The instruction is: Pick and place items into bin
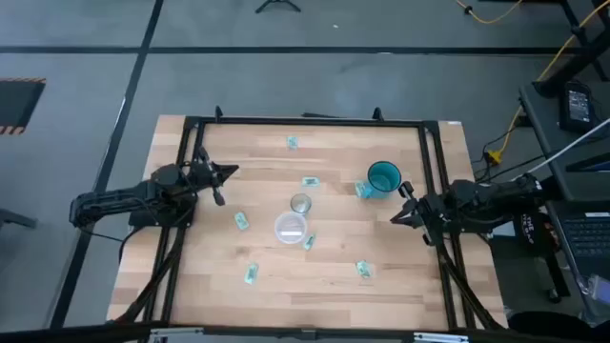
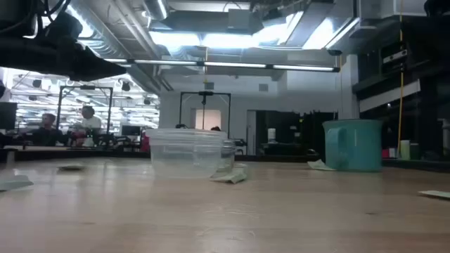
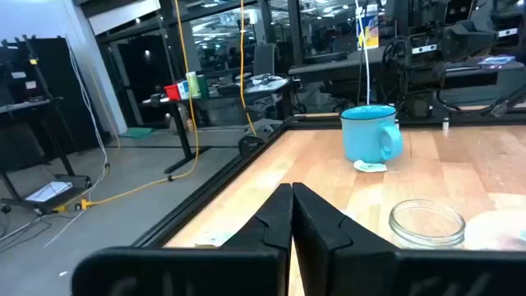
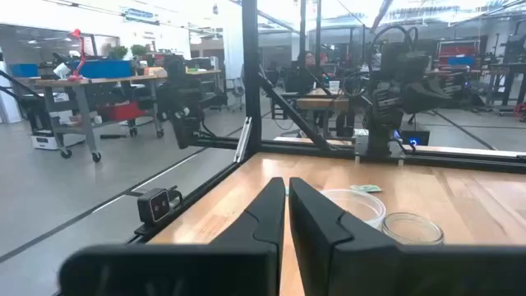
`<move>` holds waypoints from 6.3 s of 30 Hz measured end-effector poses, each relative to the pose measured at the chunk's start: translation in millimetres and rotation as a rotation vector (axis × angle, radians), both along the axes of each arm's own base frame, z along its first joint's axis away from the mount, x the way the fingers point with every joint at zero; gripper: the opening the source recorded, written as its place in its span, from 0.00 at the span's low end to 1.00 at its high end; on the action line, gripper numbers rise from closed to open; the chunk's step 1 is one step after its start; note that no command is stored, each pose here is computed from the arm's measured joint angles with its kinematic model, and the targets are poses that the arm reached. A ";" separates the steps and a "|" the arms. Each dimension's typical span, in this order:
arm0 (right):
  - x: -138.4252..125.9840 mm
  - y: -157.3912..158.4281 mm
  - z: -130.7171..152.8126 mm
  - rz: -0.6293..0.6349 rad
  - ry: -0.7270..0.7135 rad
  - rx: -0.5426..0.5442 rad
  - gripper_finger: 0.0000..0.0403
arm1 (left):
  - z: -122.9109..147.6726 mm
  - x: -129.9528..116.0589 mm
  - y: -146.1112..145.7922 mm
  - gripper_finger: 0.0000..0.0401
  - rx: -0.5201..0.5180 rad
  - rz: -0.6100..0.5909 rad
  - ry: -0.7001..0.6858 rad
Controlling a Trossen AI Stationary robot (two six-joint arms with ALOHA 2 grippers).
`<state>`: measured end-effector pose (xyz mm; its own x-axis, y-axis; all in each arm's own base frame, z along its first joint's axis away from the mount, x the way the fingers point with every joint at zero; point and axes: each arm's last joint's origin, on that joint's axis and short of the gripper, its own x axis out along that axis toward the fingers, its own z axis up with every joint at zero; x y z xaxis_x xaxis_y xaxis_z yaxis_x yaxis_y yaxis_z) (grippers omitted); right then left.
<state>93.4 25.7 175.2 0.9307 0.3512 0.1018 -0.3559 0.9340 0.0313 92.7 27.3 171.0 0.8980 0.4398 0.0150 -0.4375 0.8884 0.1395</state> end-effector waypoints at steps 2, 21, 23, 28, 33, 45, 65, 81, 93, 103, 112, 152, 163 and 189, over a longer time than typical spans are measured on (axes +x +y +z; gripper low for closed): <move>0.0 0.0 -0.1 0.000 0.000 0.000 0.06 | -0.1 0.0 0.0 0.01 0.000 0.000 0.000; 0.0 0.0 -0.1 0.000 0.000 0.000 0.06 | -0.1 0.0 0.0 0.01 0.000 0.000 0.000; 0.0 0.0 0.0 0.000 0.000 0.000 0.06 | -0.1 0.0 0.0 0.01 0.000 0.000 0.000; 0.0 0.0 -0.1 0.000 0.000 0.000 0.06 | 0.0 0.0 0.0 0.01 0.000 0.000 0.000; 0.0 0.0 0.0 0.001 0.000 0.000 0.06 | 0.0 0.0 0.0 0.01 0.000 0.000 0.000; 0.0 0.0 0.0 0.001 0.000 0.000 0.06 | -0.1 0.0 0.0 0.01 0.000 0.000 0.000; 0.0 0.0 -0.1 0.001 0.001 0.000 0.06 | -0.1 0.0 0.0 0.01 0.000 0.000 0.000; 0.0 0.0 0.0 0.000 0.000 0.000 0.06 | -0.1 0.0 0.0 0.01 0.000 0.000 0.000; 0.0 0.0 0.0 0.000 0.000 0.000 0.06 | -0.1 0.0 0.0 0.01 0.000 0.000 0.000; 0.0 0.0 -0.2 0.000 0.001 0.000 0.06 | 0.0 0.0 0.0 0.01 0.000 0.000 0.000; 0.0 0.0 -0.1 0.001 0.001 0.000 0.06 | -0.1 0.0 0.0 0.01 0.000 0.000 0.000; 0.0 0.0 0.1 -0.004 -0.018 -0.043 0.06 | -0.4 0.7 -1.5 0.01 -0.002 -0.059 0.002; 0.0 0.0 0.1 -0.007 -0.019 -0.048 0.06 | -1.3 2.3 -6.3 0.01 -0.075 -0.232 -0.014; -2.7 -15.1 23.3 -0.460 -0.093 -0.077 0.06 | -1.3 1.6 -3.9 0.10 -0.001 -0.146 0.012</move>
